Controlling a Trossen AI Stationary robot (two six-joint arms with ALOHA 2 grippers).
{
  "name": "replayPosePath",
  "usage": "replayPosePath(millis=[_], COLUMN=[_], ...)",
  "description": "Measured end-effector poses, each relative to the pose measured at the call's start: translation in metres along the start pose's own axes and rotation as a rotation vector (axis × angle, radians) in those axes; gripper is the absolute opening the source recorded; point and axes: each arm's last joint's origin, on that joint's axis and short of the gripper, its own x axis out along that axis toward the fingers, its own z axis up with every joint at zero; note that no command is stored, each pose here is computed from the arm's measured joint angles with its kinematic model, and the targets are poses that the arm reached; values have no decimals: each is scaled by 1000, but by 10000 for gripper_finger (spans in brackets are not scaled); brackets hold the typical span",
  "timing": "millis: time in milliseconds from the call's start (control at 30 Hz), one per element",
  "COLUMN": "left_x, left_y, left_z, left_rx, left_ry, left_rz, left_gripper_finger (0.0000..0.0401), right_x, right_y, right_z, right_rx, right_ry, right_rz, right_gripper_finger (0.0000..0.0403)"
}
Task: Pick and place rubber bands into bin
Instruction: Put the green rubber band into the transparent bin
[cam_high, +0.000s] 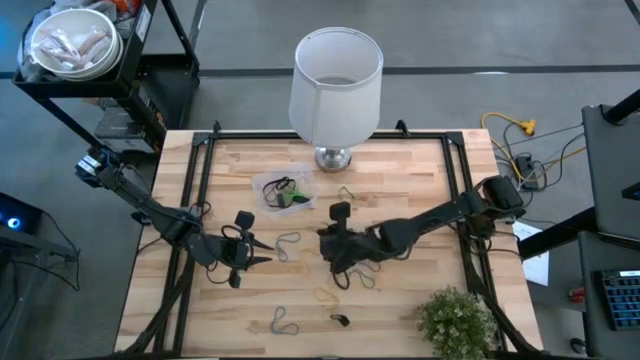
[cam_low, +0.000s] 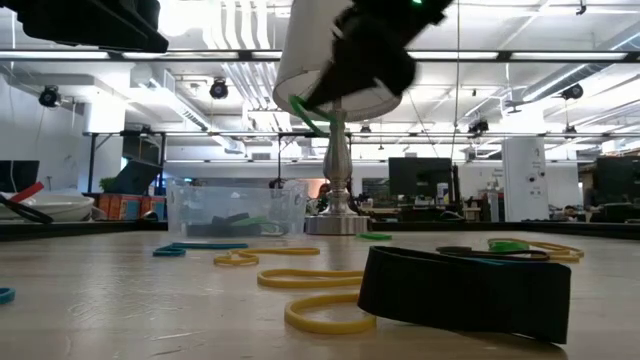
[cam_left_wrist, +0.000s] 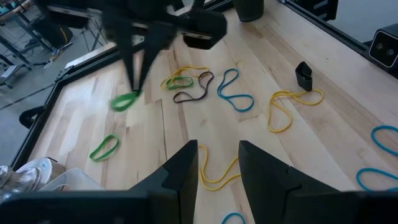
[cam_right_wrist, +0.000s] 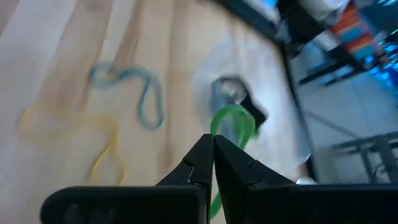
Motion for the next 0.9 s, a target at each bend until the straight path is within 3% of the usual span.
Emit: replayPosePath(millis=[200,533,733,900], left_x=[0,0,0,0], left_y=[0,0,0,0], left_z=[0,-1,-1,-1], left_rx=[0,4,4,6], left_ry=[0,6,8,10], left_rz=[0,-1,-1,-1], left_gripper_finger=[100,100,100,100], right_x=[17,62,90,108], right_y=[-29,-77,-84,-80], right_z=[6,-7,-22,-27], right_rx=[51,246,346,354], right_ry=[-80,-165,-142,-126], right_rz=[-65,-29,-59,-69], right_gripper_finger=[8,9,9,9])
